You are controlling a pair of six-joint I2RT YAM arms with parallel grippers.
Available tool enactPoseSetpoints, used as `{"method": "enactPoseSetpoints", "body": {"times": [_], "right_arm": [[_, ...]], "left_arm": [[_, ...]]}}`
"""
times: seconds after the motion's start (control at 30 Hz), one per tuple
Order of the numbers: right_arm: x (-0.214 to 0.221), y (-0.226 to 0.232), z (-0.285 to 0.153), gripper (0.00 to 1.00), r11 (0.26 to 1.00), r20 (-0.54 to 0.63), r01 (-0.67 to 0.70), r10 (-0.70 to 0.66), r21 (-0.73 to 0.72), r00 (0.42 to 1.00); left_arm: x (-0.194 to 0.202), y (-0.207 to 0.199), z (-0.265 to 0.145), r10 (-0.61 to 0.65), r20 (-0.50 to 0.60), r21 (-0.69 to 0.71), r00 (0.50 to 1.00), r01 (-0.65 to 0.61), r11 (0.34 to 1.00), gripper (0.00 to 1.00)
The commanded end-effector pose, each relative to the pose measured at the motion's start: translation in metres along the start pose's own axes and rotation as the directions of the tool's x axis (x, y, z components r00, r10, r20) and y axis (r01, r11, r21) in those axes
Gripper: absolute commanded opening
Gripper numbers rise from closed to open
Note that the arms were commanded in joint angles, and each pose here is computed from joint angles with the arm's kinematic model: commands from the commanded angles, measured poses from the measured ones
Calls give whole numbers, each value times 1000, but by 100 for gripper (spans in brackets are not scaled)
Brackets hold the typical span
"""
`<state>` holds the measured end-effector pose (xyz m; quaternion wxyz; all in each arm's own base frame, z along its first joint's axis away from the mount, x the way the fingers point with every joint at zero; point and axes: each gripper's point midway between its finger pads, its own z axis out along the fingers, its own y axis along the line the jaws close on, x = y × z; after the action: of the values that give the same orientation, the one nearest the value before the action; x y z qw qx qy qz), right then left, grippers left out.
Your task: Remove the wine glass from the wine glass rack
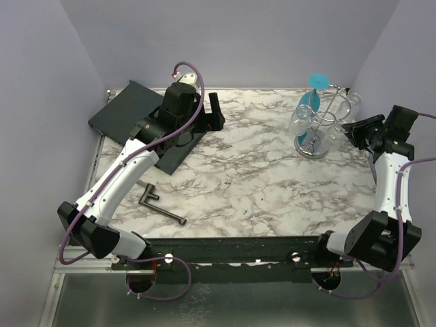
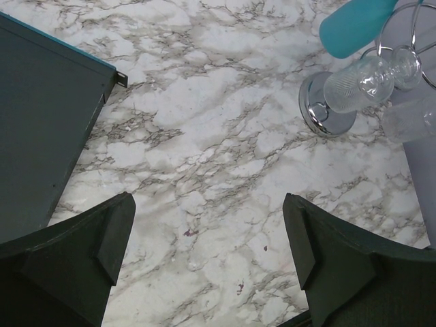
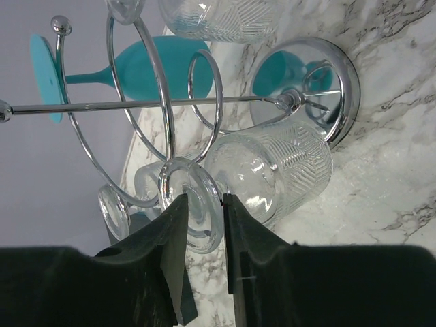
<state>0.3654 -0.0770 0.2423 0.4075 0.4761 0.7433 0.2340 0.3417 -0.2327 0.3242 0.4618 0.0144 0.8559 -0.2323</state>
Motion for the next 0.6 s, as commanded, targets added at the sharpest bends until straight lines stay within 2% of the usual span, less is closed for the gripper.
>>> {"method": "enactPoseSetpoints", "body": {"times": [0.0,0.17,0.57], "right_arm": [[1,3,-4,30,1000,5,-17,17,-23,1000],[-1,3,-8,28,1000,18,-15,15,-12,1000],[-5,-2,-18,15,1000,47,-8,8,3,999]], "left_arm": [[-7,-5,-4,8,17,29,1000,-8,1000,99],[-7,-6,-3,7,13,35,1000,-7,999,99],[-5,-10,1,-2,-4,50,1000,3,999,99]]}}
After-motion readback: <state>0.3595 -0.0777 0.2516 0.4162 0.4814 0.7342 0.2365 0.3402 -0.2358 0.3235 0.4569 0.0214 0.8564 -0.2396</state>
